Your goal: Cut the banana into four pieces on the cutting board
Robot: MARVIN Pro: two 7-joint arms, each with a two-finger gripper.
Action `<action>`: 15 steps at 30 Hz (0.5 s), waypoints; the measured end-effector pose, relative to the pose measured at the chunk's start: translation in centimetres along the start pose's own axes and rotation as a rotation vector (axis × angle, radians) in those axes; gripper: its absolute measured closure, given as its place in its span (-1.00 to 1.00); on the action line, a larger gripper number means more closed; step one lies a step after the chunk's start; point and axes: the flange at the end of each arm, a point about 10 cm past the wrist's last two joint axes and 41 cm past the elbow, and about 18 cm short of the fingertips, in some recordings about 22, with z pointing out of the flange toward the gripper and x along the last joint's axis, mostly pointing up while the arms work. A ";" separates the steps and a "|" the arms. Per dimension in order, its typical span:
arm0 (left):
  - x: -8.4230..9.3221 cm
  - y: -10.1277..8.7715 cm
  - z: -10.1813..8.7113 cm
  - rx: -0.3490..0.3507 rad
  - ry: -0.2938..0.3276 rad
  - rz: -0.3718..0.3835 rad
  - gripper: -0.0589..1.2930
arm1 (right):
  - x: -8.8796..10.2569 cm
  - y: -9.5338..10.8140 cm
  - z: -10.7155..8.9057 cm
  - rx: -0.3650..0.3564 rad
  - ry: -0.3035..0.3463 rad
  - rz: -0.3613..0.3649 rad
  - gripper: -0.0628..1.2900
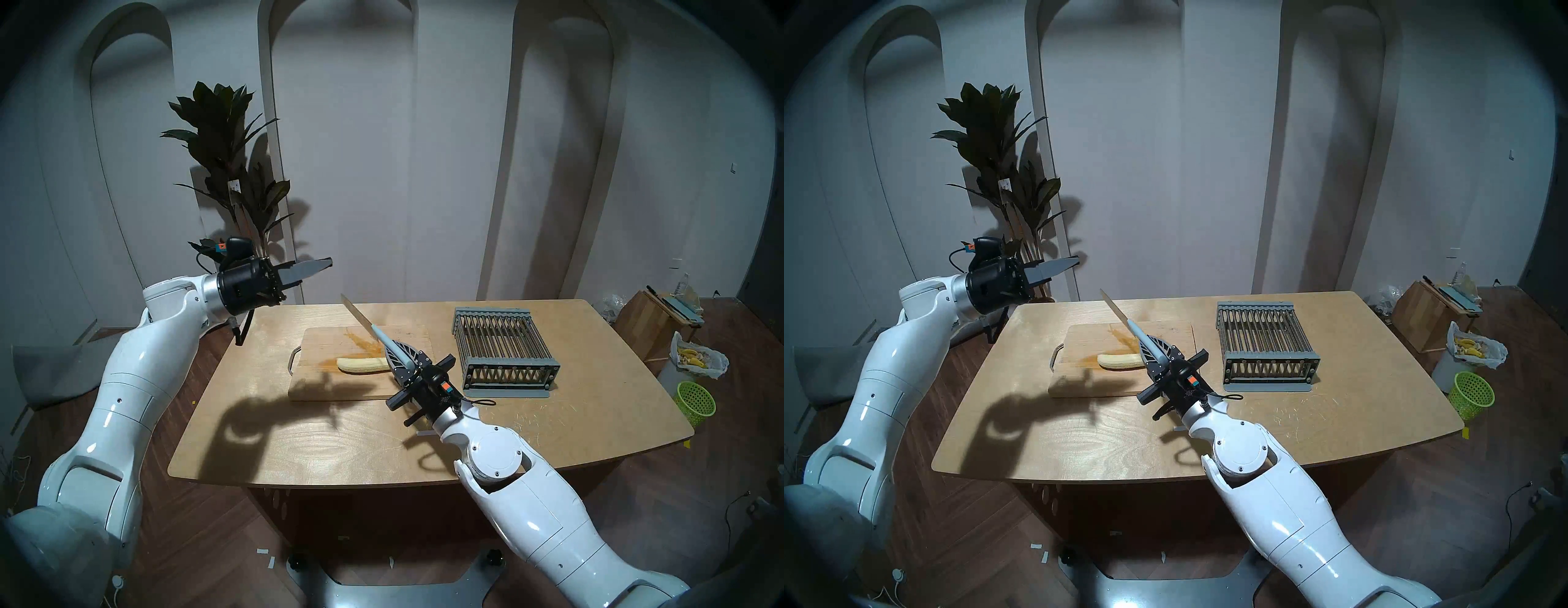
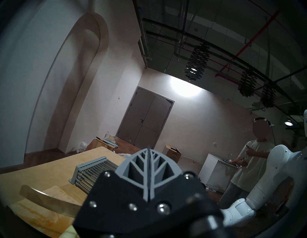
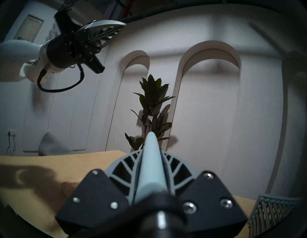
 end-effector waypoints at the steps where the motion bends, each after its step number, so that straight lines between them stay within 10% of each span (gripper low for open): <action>1: 0.0 0.0 0.0 0.001 -0.003 0.001 0.95 | 0.0 0.0 0.0 -0.011 -0.008 0.027 0.53; 15: 0.2 -0.8 -0.4 0.037 0.003 0.006 0.95 | -0.2 -2.2 -0.7 -0.004 -0.077 0.139 0.53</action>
